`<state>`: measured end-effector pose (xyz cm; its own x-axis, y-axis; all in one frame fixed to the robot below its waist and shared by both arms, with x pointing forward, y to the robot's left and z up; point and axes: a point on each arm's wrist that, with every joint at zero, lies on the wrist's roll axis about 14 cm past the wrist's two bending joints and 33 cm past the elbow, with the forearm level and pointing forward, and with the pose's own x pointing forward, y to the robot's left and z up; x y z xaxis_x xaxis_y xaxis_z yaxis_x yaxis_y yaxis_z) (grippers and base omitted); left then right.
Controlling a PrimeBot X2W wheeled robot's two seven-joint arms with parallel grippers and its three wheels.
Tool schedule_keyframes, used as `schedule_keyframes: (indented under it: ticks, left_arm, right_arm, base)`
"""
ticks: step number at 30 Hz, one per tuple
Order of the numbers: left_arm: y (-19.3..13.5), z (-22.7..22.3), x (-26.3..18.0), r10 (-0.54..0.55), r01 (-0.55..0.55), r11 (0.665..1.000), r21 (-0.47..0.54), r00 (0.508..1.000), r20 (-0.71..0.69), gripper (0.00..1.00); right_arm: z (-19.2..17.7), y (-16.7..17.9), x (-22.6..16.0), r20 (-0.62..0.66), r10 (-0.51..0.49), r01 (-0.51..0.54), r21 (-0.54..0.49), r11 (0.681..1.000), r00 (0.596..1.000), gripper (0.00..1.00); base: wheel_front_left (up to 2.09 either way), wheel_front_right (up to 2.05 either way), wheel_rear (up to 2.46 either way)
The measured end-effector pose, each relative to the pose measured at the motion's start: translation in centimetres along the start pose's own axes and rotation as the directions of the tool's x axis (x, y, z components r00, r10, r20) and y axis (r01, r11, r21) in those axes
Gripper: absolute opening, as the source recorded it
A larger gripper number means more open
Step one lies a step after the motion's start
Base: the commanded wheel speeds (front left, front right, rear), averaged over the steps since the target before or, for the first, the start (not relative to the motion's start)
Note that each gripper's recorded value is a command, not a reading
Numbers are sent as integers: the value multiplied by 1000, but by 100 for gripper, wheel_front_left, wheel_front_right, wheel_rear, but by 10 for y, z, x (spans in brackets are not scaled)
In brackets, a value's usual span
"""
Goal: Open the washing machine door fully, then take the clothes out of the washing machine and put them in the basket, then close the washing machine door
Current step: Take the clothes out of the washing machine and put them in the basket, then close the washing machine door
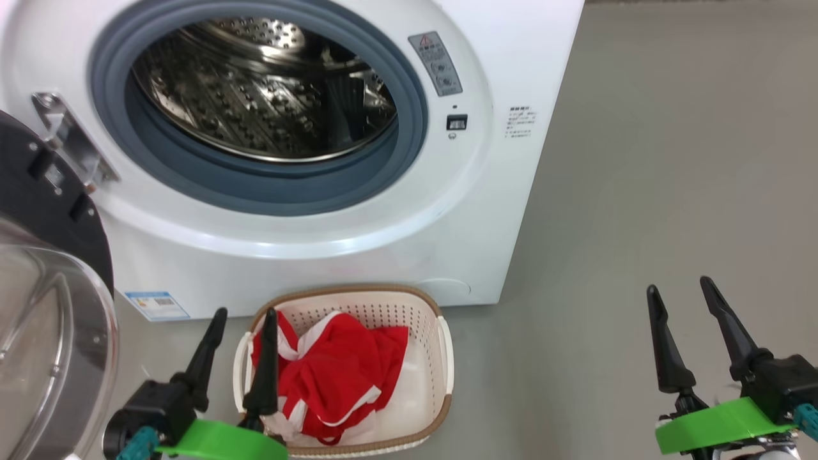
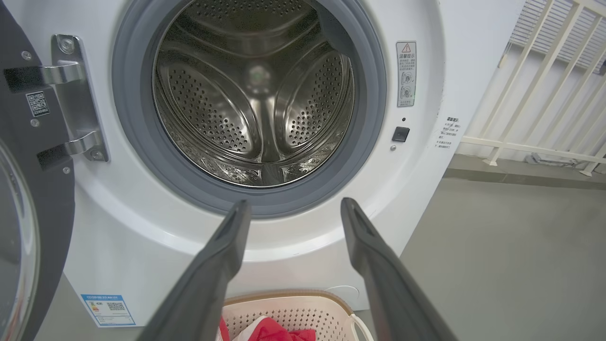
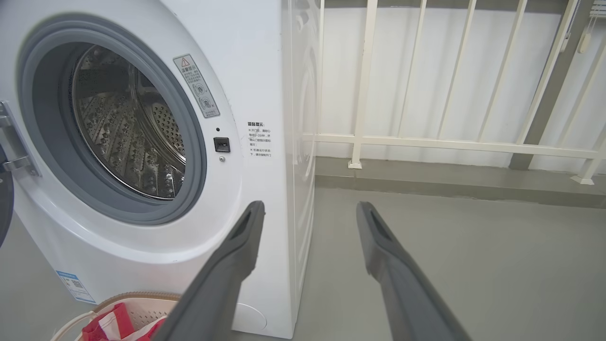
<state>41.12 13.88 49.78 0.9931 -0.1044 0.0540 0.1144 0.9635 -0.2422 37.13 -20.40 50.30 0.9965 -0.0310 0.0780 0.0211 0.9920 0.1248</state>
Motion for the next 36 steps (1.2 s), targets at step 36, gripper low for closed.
schedule_keyframes:
  ticks: [36]
  left_arm:
    - [11, 32, -56, 73, -81, 993, 84, 993, 93, 100]
  right_arm:
    - [22, -20, -50, 54, -62, 62, -9, 998, 997, 100]
  base:
    - [-4, 4, 0]
